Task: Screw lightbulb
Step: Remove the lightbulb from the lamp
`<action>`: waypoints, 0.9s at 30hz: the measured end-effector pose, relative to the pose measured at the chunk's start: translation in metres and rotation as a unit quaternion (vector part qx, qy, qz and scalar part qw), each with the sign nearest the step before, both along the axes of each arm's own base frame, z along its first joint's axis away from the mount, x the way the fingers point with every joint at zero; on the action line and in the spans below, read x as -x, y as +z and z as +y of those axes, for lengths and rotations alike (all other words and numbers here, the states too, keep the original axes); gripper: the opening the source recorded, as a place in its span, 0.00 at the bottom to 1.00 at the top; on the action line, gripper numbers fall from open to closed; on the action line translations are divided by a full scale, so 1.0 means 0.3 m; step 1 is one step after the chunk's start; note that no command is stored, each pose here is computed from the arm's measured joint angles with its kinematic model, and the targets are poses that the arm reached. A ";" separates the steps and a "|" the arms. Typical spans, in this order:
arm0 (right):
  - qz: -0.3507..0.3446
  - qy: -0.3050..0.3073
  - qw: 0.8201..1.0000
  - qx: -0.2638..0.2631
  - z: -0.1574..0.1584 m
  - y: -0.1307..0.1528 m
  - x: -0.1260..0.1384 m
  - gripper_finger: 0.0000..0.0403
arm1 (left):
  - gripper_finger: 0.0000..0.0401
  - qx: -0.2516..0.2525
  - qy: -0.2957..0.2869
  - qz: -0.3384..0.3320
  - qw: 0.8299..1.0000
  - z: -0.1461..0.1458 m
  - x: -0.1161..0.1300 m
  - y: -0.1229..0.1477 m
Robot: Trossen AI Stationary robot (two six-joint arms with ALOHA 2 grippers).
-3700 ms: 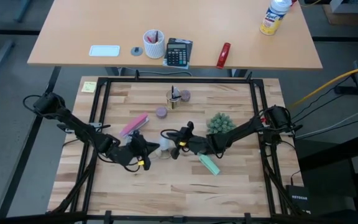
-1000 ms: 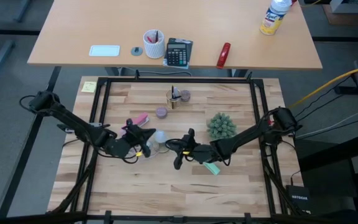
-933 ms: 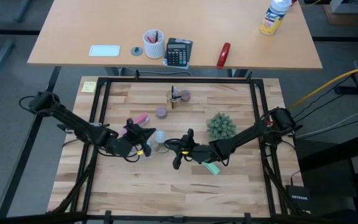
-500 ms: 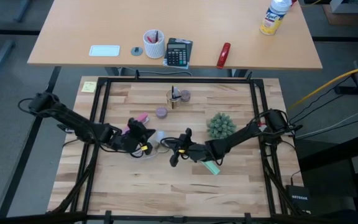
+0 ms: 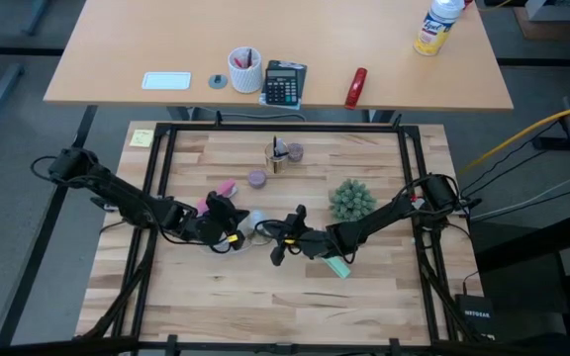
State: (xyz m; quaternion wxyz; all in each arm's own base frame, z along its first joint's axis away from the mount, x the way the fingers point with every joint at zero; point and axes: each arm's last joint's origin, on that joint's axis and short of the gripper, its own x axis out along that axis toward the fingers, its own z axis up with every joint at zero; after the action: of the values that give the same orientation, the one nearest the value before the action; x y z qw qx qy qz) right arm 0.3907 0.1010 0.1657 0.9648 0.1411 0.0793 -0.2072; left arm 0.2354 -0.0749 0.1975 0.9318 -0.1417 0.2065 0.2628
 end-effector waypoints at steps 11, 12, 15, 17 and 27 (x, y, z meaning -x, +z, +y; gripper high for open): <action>0.006 -0.064 0.998 0.019 -0.026 -0.006 0.002 0.04 | 0.00 0.047 -0.045 -0.020 0.998 -0.063 0.010 0.008; 0.006 -0.063 0.998 0.019 -0.027 -0.007 0.002 0.04 | 0.00 0.045 -0.044 -0.021 0.998 -0.066 0.013 0.009; 0.004 -0.056 0.998 0.015 -0.034 -0.006 -0.002 0.04 | 0.00 0.046 -0.046 -0.021 0.998 -0.076 0.018 0.007; 0.007 -0.054 0.998 0.014 -0.043 -0.007 -0.004 0.04 | 0.00 0.051 -0.047 -0.024 0.997 -0.083 0.021 0.007; -0.026 -0.050 0.998 0.028 -0.041 0.086 0.012 0.04 | 0.00 0.020 -0.054 -0.099 0.993 -0.112 0.022 0.072</action>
State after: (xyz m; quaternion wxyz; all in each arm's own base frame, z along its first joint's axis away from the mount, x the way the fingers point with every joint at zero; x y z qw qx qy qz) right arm 0.3873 0.0888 0.1916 0.9586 0.1227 0.0416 -0.2534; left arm 0.2289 -0.1086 0.2192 0.9575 -0.1743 0.1257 0.1924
